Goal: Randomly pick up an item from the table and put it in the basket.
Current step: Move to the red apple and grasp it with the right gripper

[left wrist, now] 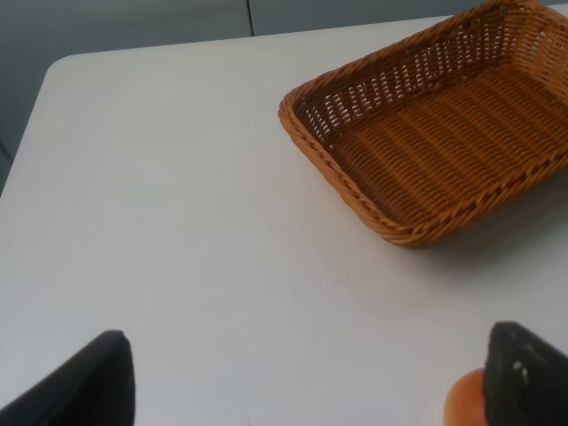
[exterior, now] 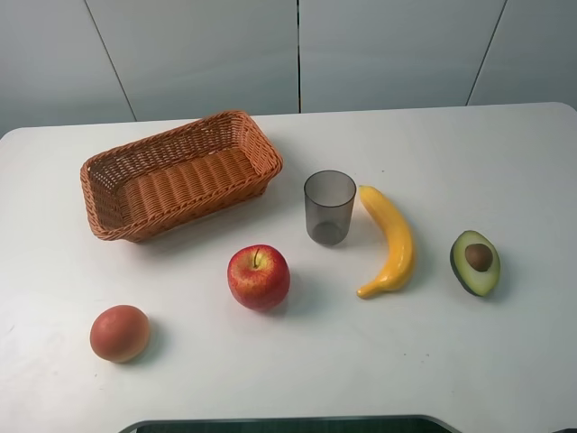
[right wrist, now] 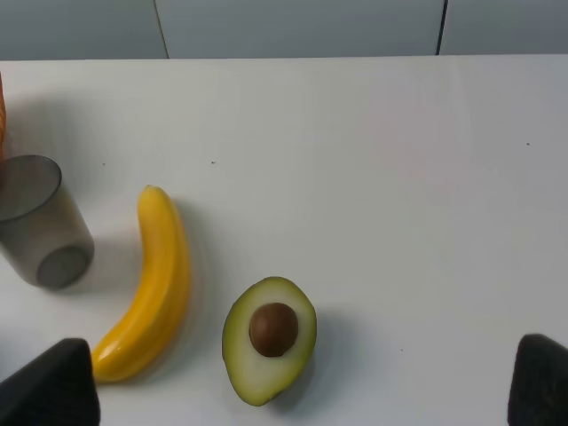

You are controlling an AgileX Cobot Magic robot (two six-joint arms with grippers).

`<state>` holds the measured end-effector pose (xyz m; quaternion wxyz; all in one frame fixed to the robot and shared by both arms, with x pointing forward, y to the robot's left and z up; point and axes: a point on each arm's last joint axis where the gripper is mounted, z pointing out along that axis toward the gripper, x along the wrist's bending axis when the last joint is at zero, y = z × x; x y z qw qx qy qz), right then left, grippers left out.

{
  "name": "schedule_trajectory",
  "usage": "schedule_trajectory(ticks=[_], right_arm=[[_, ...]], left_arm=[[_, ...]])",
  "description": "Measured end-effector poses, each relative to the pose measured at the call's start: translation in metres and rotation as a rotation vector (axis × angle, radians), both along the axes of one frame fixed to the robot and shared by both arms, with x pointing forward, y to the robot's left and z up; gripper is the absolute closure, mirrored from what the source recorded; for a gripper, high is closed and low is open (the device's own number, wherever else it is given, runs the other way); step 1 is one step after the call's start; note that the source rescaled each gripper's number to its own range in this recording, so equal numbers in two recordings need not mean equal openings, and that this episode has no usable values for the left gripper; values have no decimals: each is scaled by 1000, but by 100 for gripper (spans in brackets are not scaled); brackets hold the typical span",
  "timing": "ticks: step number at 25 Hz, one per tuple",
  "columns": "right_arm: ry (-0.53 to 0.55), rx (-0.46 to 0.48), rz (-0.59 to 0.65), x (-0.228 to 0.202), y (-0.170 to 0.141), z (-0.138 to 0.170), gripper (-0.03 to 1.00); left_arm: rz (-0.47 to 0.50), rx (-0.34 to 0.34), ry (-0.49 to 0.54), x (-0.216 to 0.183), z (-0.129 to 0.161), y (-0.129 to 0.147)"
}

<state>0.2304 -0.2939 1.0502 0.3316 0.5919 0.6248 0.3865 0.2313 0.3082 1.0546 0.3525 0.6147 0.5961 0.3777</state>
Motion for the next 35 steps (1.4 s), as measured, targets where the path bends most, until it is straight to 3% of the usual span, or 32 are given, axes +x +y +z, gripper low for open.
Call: schedule_trajectory(ticks=[10,14,17,22,29,35], right_arm=[[-1,8,6,-1,1,1,-3],[-11,11,9,-1,1,20,-3],[11,-91,49,12,0,43,-3],[127,-227,183,51,5,71,-3],[327,-144,273,106,16,59,-3],[409,-240,520,137,43,43,-3]], left_arm=[[0,0,0,0,0,0],[0,0,0,0,0,0],[0,0,0,0,0,0],[0,0,0,0,0,0],[0,0,0,0,0,0],[0,0,0,0,0,0]])
